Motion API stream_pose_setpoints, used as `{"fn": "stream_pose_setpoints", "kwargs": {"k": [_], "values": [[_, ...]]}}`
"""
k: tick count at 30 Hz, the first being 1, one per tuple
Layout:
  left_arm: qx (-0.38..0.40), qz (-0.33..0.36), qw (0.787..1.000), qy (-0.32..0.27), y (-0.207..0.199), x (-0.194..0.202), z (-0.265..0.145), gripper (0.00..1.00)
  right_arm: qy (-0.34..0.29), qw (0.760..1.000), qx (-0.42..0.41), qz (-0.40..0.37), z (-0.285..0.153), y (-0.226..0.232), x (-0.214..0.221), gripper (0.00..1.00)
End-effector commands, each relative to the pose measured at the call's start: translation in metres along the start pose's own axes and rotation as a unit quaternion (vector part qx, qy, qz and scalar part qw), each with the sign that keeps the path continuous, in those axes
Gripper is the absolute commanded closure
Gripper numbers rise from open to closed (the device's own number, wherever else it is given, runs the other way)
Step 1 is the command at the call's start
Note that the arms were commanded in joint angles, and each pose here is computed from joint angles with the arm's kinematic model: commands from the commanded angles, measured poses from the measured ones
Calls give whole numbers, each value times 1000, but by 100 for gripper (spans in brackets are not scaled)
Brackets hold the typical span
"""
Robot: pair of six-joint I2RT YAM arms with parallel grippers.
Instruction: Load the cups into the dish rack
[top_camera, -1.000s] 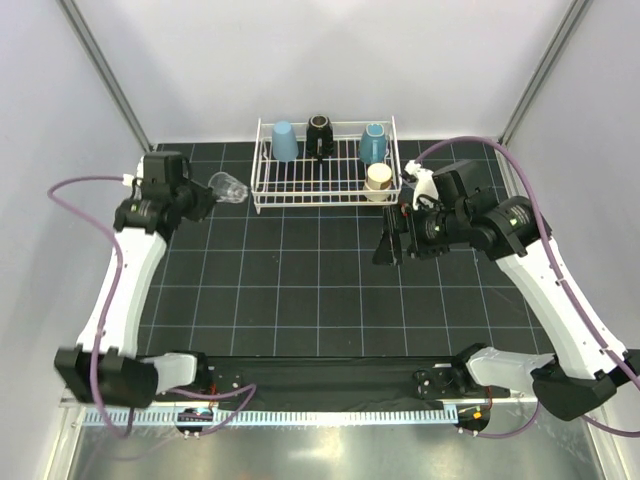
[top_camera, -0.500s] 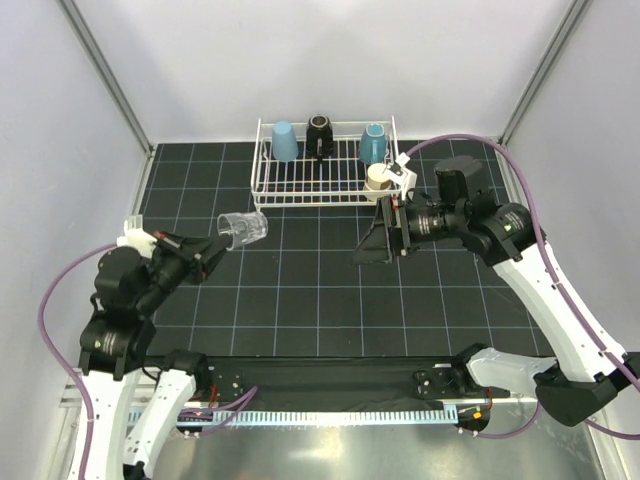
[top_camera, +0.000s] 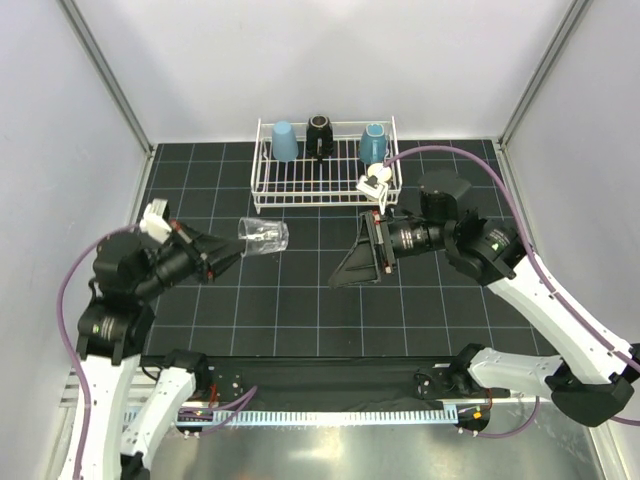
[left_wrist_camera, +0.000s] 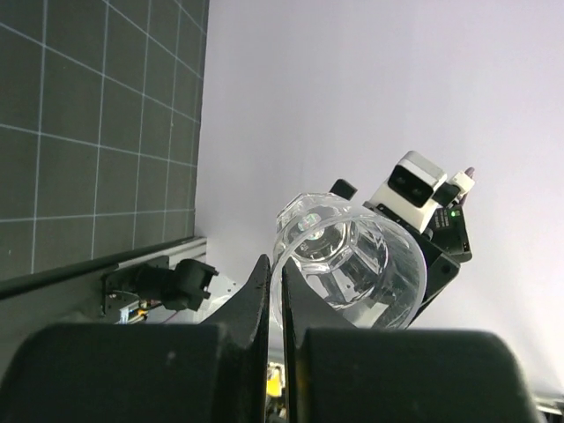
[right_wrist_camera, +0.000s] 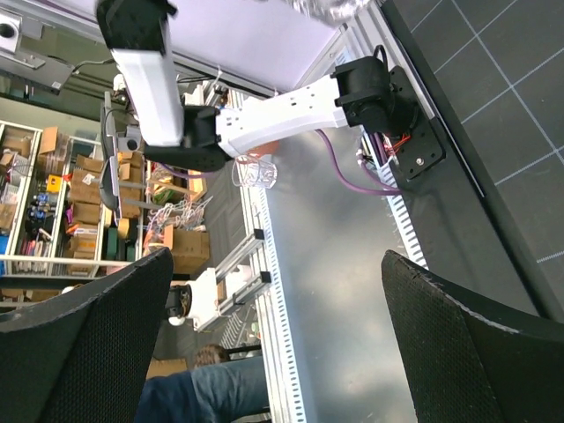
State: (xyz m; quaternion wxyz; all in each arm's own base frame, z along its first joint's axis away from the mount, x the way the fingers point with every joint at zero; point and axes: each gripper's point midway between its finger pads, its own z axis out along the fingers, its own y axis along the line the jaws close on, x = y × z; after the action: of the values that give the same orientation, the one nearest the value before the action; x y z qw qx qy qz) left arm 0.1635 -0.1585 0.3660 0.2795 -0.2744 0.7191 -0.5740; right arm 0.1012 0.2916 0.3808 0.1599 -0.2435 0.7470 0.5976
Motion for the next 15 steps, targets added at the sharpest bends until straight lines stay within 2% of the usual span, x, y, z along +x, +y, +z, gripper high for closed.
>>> {"fn": "stream_pose_setpoints", "kwargs": {"k": [1,4,6,12,15], "values": [[30,56,996,62,-31,6,8,100,-18,1000,-3,-20,-7,15,-3,0],[31,71,993,84,-43,5,16,100,-16,1000,6,-20,-8,10,1,0],[34,83,993,79,-48,5,18,100,-14,999,11,-27,-9,6,5,0],[18,76,989,127,-29,33,41,100,-29,999,17,-27,-5,-4,3,0],[45,66,986,146,-39,51,51,100,-40,999,22,-24,-2,-4,-7,0]]}}
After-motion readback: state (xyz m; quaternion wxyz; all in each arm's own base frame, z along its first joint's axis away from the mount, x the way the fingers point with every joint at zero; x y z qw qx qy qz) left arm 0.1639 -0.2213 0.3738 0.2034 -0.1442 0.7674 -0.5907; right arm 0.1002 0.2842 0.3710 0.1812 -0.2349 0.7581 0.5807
